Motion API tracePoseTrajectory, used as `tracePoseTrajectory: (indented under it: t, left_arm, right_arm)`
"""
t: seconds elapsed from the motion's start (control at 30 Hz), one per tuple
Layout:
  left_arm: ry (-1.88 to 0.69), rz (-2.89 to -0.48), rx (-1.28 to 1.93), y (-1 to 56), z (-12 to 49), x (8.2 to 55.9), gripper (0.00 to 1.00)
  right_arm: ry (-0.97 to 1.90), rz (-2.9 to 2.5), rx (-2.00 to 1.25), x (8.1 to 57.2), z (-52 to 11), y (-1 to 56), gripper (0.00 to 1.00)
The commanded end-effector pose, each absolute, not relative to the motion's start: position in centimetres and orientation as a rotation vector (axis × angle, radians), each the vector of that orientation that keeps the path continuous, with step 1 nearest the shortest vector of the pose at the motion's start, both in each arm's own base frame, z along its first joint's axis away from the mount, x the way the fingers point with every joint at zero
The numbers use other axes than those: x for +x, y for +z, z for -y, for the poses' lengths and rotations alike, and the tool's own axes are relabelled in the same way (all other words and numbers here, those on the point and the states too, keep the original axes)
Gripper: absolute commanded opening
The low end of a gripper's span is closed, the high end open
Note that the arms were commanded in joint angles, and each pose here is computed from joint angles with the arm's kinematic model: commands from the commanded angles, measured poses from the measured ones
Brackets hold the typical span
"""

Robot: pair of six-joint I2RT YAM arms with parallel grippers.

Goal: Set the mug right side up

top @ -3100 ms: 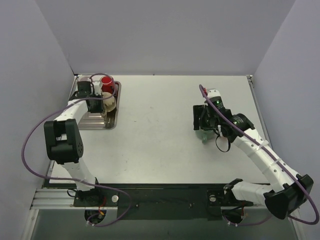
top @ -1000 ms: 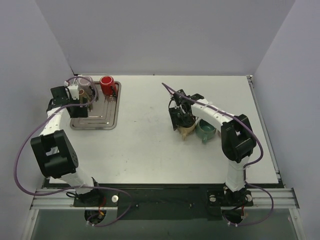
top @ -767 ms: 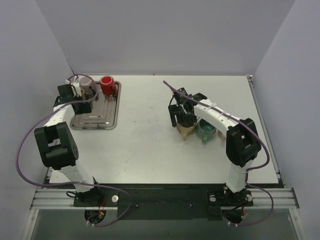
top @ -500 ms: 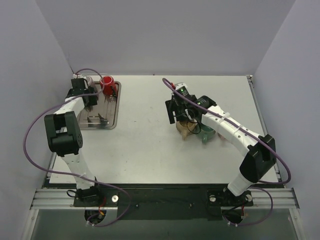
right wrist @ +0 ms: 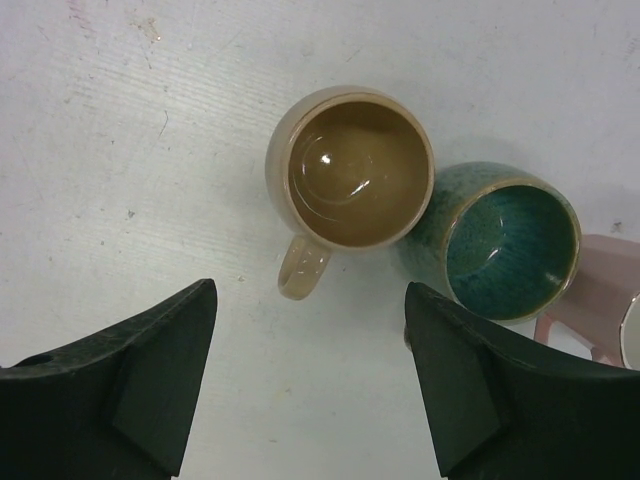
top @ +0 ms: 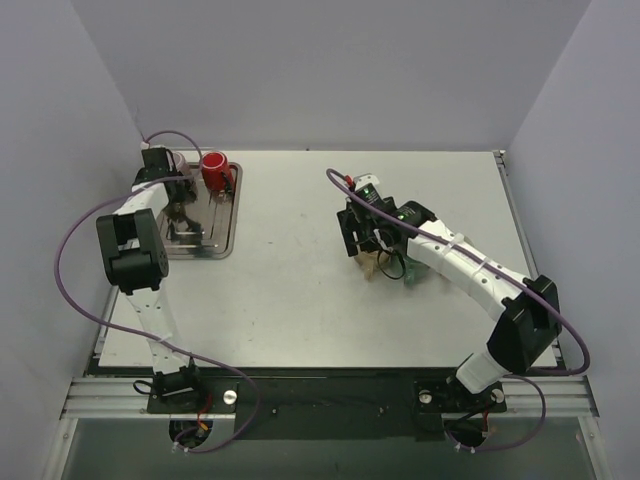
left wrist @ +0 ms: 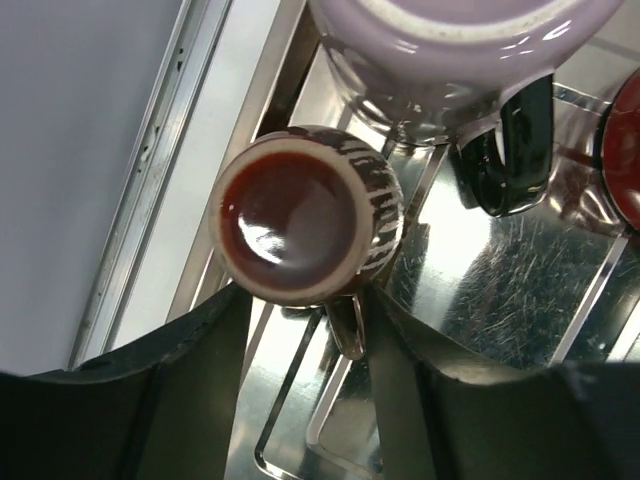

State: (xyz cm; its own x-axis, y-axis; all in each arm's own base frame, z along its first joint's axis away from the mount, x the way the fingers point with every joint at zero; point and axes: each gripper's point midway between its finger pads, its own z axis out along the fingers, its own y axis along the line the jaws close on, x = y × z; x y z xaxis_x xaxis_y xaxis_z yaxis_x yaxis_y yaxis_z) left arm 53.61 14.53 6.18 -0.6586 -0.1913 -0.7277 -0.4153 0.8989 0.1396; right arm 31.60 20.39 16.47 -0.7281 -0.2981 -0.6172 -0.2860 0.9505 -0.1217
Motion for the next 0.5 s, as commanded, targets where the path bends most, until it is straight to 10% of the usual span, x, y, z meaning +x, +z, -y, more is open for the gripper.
tracePoseTrajectory:
  t: [0.0, 0.27, 0.47]
  left_arm:
    - [0.363, -2.282, -0.43, 7.3, -15.4, 55.1, 0.51]
    - [0.265, -2.34, -0.369, 6.8, -14.5, 54.1, 0.0]
    - [0.16, -2.341, -0.33, 8.3, -14.4, 51.4, 0.0]
  right_arm:
    - [-0.066, -2.392, -0.405, 30.9, -19.3, 17.4, 0.71]
    - [-0.051, -2.385, -0.4, 30.2, -19.1, 17.7, 0.71]
    - [-0.03, -2.348, -0.401, 29.3, -18.9, 19.0, 0.71]
